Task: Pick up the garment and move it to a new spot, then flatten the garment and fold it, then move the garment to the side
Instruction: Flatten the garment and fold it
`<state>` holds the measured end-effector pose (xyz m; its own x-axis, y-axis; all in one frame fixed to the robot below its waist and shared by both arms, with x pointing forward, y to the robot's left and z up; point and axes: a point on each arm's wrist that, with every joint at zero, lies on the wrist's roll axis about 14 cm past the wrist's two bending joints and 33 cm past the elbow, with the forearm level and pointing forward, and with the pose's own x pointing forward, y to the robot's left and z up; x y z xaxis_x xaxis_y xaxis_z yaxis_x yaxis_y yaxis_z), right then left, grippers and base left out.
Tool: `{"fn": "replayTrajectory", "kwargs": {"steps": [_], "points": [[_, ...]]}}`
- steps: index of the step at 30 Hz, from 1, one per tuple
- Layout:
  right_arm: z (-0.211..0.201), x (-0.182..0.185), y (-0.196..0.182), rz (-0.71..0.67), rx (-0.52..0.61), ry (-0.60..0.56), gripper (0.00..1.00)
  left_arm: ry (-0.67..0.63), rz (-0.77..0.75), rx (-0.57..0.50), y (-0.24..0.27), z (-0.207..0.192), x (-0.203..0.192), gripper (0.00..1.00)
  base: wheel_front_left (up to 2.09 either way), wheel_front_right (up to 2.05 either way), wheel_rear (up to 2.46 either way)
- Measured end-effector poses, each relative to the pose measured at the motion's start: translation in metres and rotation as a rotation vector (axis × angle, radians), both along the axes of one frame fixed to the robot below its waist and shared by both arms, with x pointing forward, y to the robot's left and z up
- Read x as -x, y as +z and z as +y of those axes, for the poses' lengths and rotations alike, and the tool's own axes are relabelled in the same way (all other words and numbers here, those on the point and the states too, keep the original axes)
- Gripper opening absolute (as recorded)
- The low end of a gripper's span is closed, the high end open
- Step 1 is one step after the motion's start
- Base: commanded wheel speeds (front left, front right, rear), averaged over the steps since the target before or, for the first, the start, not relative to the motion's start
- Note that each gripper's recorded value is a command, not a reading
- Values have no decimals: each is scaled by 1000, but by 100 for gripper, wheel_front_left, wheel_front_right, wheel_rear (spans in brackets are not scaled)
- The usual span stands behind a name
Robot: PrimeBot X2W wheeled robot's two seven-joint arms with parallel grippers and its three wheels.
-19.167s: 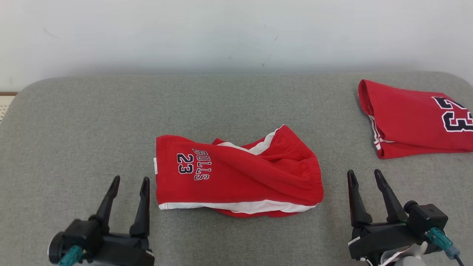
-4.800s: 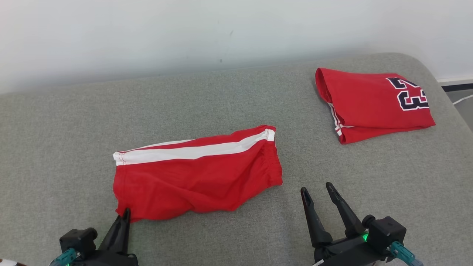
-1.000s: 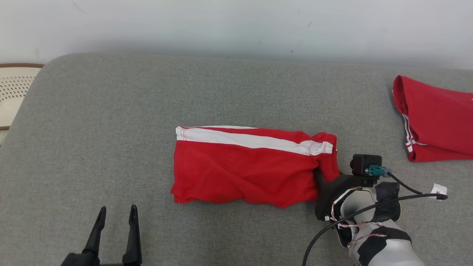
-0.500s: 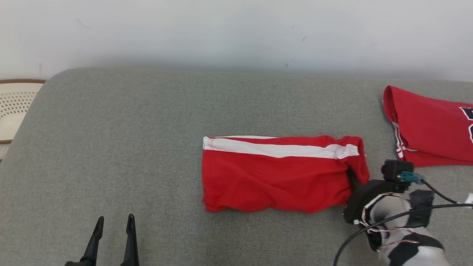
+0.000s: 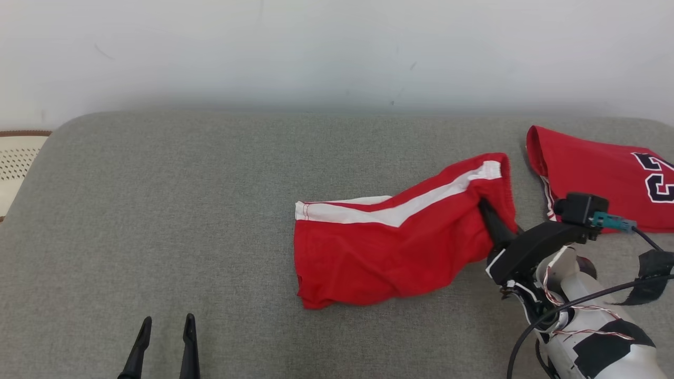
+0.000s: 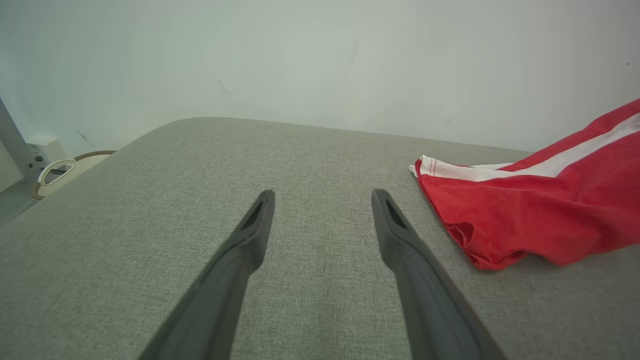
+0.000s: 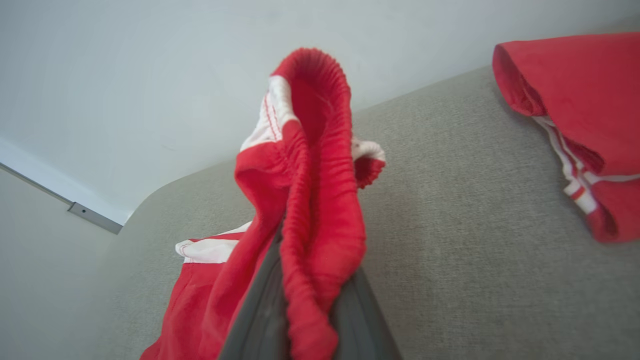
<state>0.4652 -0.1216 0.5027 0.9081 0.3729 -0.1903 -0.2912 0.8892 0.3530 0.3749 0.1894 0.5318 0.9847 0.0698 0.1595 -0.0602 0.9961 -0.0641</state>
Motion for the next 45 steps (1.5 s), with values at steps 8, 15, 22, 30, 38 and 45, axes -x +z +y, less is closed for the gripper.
{"fn": "replayTrajectory", "kwargs": {"steps": [8, 15, 22, 30, 38, 45], "points": [[63, 13, 30, -3, -150, 183, 0, 6, 0, 4, 0, 2, 4, 100, 0, 0, 0], [107, 22, 7, 84, -138, 275, 0, 7, -3, 17, 2, 0, 7, 100, 0, 0, 0], [136, 17, -10, 132, -129, 297, 0, 21, 4, 24, 0, 4, 11, 100, 0, 0, 0], [152, 11, -26, 160, -82, 305, 0, 46, 8, 27, -1, 12, 15, 100, 0, 0, 0], [165, 11, -33, 134, -45, 326, 100, 68, 14, 33, -2, 19, 18, 100, 0, 0, 0], [159, 3, 1, -20, -95, 314, 100, 79, 7, 34, 0, 23, 18, 100, 0, 0, 0]]}}
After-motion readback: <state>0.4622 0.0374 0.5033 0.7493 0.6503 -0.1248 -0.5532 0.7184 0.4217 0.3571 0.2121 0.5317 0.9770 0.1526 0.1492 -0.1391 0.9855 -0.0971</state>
